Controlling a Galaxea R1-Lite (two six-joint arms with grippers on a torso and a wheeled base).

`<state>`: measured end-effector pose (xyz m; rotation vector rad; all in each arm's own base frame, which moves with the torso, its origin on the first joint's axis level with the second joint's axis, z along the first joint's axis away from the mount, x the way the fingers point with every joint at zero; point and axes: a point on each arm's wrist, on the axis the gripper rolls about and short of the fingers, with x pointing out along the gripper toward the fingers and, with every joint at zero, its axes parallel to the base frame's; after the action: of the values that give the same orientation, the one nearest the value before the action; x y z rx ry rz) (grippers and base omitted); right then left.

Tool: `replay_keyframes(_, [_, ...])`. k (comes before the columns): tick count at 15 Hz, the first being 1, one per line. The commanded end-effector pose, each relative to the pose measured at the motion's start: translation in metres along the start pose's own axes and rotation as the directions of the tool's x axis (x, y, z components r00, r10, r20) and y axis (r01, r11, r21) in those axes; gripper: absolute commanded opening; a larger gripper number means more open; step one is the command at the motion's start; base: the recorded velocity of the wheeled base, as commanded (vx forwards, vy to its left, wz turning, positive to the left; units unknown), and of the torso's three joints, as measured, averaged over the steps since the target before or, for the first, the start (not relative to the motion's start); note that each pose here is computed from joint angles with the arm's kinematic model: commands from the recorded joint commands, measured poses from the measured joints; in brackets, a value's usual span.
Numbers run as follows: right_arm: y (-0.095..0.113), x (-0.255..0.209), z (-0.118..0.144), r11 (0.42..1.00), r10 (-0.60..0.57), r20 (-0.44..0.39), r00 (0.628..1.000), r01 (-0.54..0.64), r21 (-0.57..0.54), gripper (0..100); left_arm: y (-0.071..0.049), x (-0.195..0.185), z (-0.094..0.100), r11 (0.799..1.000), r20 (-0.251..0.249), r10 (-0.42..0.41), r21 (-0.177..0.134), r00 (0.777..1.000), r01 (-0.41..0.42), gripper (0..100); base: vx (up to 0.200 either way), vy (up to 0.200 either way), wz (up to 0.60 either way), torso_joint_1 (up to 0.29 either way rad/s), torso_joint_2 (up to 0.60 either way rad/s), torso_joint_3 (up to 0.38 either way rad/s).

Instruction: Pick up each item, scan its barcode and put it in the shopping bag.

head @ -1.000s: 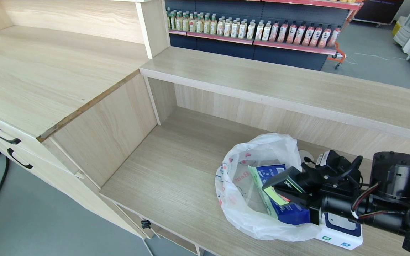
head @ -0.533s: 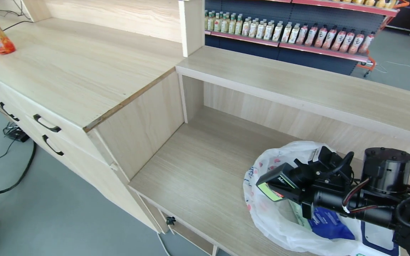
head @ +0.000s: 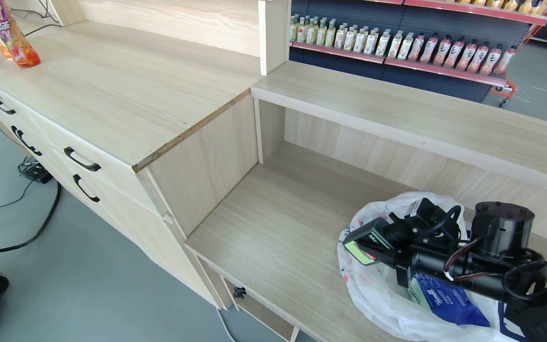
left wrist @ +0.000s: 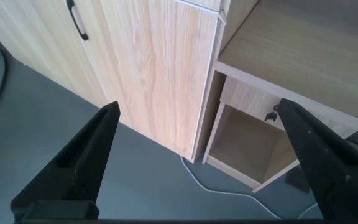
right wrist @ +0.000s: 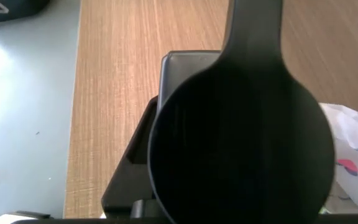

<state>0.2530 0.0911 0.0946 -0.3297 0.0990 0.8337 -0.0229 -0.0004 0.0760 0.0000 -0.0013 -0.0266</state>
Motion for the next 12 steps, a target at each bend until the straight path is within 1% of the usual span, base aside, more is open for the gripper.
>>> replay_keyframes(1, [-0.003,0.003,-0.019,0.999,-0.001,-0.055,0.998,0.003,0.034,0,0.0,0.0,0.0,1.0,0.0,-0.001,0.0,1.0,0.001,100,0.0,0.0,0.0,0.0,0.0,0.0])
replay_keyframes(3, [-0.005,0.005,-0.025,0.999,-0.014,-0.056,0.998,0.016,0.037,0,0.0,0.0,0.0,1.0,0.0,-0.001,0.0,1.0,0.001,100,0.0,0.0,0.0,0.0,0.0,0.0])
replay_keyframes(7, [-0.01,-0.003,-0.015,0.999,-0.049,-0.018,0.999,0.049,0.005,0,0.0,0.0,0.0,1.0,0.0,0.001,0.0,1.0,-0.001,100,0.0,0.0,0.0,0.0,0.0,0.0])
replay_keyframes(10, [-0.003,-0.016,-0.024,0.994,-0.104,-0.094,0.99,0.106,0.017,0,0.0,0.0,0.0,1.0,0.0,0.001,0.0,1.0,-0.001,100,0.0,0.0,0.0,0.0,0.0,0.0])
replay_keyframes(12, [-0.001,-0.022,-0.025,0.99,-0.14,-0.121,0.983,0.143,0.019,0,0.0,0.0,0.0,1.0,0.0,0.001,0.0,1.0,-0.001,100,0.0,0.0,0.0,0.0,0.0,0.0])
